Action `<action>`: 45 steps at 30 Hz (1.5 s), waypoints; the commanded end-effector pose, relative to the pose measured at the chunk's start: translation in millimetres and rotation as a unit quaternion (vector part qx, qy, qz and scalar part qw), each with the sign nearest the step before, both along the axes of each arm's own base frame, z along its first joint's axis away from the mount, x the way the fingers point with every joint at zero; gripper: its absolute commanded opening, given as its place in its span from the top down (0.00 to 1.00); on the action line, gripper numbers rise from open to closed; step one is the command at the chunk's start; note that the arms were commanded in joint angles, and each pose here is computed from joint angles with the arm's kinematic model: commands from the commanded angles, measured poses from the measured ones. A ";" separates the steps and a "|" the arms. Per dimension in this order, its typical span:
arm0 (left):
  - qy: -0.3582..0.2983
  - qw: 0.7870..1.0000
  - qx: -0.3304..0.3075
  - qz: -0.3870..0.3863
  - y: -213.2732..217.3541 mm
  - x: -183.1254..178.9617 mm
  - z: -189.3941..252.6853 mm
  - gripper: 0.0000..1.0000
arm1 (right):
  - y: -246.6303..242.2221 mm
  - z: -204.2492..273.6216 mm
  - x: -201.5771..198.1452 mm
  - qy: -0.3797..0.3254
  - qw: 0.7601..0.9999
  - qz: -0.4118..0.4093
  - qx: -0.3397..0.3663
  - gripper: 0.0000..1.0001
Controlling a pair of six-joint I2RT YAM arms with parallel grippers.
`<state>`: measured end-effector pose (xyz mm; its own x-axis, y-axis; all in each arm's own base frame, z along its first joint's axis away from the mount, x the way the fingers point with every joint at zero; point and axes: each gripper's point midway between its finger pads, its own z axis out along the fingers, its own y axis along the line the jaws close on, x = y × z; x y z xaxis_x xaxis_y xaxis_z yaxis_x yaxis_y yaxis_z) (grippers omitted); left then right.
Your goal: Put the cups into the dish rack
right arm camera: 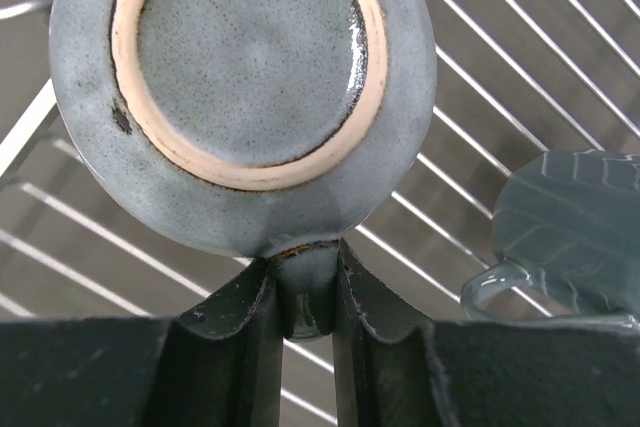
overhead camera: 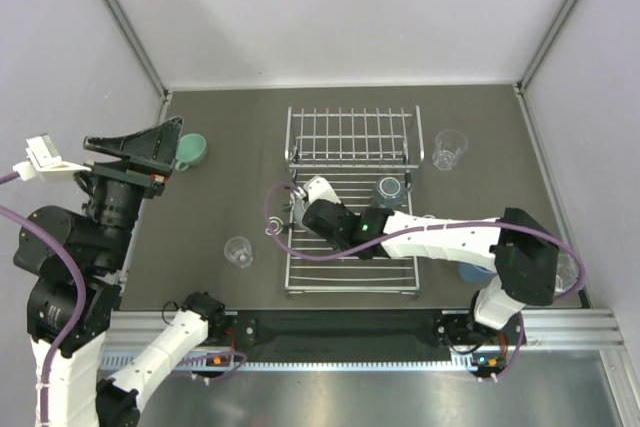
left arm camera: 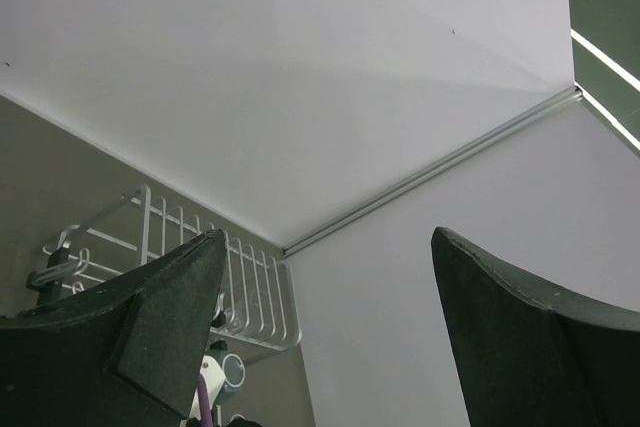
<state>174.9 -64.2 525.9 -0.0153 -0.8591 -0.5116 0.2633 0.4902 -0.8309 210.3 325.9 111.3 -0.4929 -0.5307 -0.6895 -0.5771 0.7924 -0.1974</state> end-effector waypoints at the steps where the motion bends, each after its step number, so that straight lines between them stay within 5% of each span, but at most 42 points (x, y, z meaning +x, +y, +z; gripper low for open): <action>1: -0.010 1.000 0.013 0.012 5.7 -3.8 3.4 0.11 | 30.6 51.1 32.4 -0.063 0.991 -0.049 0.109 1.00; 45: -0.002 1.000 0.022 -0.017 -10.4 7.4 -2.8 0.14 | 26.2 27.6 79.5 -0.112 0.970 -0.179 0.122 0.96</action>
